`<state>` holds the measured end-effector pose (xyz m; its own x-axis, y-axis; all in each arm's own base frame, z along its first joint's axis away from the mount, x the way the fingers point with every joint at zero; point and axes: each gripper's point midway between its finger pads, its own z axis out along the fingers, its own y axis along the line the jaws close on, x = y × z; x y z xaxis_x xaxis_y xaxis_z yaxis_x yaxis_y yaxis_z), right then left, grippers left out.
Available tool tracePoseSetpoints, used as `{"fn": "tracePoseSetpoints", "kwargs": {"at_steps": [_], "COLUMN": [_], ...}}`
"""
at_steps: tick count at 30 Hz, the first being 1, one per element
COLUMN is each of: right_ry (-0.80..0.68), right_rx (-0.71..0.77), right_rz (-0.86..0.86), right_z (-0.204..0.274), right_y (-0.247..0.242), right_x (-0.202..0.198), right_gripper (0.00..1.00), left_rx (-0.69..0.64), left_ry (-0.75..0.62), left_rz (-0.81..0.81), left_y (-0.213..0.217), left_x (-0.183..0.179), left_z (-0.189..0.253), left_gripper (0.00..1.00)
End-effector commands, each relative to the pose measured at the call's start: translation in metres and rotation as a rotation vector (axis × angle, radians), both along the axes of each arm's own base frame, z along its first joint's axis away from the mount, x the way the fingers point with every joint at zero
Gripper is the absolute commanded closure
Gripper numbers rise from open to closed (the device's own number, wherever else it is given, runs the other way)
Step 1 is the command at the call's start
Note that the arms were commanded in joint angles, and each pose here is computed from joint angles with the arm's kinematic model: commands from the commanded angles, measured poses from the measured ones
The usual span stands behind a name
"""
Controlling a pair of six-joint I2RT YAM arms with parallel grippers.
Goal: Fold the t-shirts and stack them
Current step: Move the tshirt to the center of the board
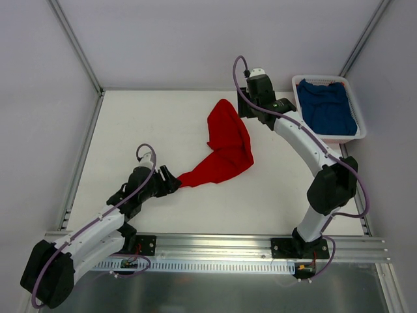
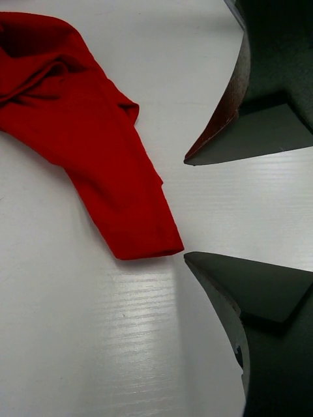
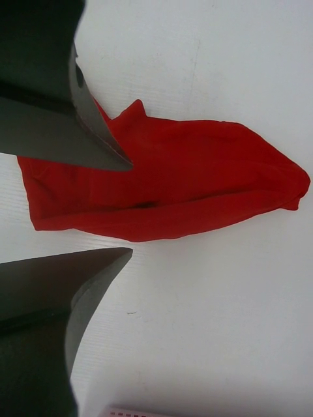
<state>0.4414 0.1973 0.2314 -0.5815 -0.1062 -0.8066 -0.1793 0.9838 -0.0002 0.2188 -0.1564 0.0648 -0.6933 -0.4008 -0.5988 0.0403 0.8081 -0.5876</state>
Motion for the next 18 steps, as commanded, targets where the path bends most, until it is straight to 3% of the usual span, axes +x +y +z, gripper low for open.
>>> {"fn": "tracePoseSetpoints", "kwargs": {"at_steps": [1, 18], "right_ry": [-0.073, -0.093], "right_rx": [0.064, 0.087], "right_rz": [-0.002, 0.017], "right_z": [0.033, 0.042], "right_y": [0.001, 0.001], "right_x": [-0.004, -0.011], "right_gripper": [0.46, 0.48], "left_rx": [-0.001, 0.009], "left_ry": [0.015, 0.052], "left_rz": [0.029, 0.025], "left_y": [0.001, -0.004], "left_x": [-0.001, -0.001], "left_z": [-0.006, -0.03], "left_gripper": [0.44, 0.47]}}
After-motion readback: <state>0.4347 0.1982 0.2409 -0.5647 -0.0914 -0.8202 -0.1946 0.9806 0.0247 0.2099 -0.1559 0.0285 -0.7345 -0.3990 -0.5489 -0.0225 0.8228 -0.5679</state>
